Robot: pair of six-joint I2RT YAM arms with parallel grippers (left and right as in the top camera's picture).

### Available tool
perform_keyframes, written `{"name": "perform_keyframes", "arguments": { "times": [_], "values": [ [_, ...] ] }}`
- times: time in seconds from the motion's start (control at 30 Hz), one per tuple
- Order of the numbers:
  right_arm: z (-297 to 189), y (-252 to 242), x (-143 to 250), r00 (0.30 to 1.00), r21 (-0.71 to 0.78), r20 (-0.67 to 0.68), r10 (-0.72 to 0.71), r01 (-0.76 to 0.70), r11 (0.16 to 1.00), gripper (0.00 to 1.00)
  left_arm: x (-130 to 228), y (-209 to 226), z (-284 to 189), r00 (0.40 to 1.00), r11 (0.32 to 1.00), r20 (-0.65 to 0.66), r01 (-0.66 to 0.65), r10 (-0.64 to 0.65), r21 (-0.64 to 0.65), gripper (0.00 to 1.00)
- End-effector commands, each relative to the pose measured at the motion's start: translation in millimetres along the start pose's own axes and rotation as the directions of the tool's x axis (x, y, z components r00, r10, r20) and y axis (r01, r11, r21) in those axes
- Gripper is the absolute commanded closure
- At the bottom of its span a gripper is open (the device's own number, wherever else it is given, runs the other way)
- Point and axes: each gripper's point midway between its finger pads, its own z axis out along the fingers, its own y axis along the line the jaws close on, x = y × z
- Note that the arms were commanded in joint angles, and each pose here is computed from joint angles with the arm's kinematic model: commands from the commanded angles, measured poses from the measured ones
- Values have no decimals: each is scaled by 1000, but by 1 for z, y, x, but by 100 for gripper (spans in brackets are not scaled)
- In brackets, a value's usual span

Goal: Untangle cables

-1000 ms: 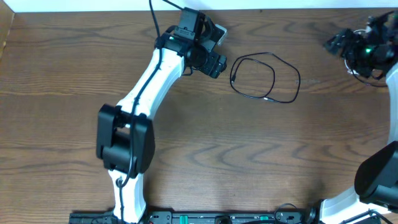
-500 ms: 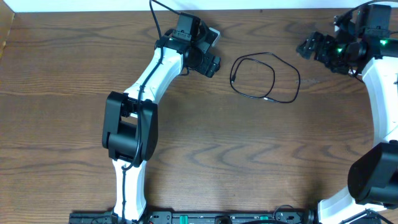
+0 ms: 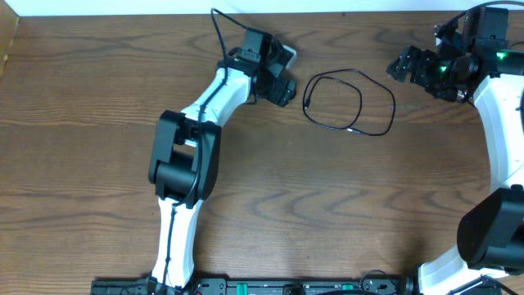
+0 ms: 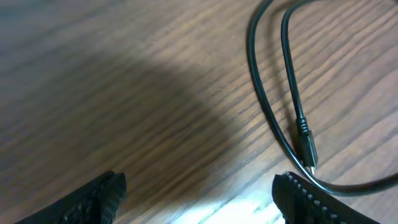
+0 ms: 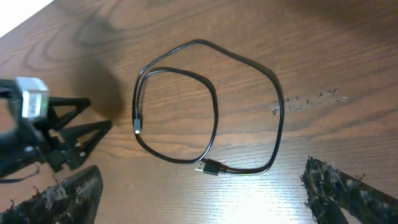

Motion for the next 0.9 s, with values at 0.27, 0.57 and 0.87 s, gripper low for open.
{"name": "perform_keyframes", "arguments": {
  "times": [0.27,0.57,0.87],
  "values": [
    [-3,2,0,1000,2,5,-18,18,1000,1,10,-3,27,1000,1000,-6,-22,22,21,20],
    [-3,-1,-1,1000,19,10,-18,18,1000,1,18,-1,36,1000,1000,-26,-11,11,26,26],
    [-3,-1,-2,1000,17,16,-20,20,1000,1,4,-44,37,998,978,39,-49,42,201,26]
  ]
}}
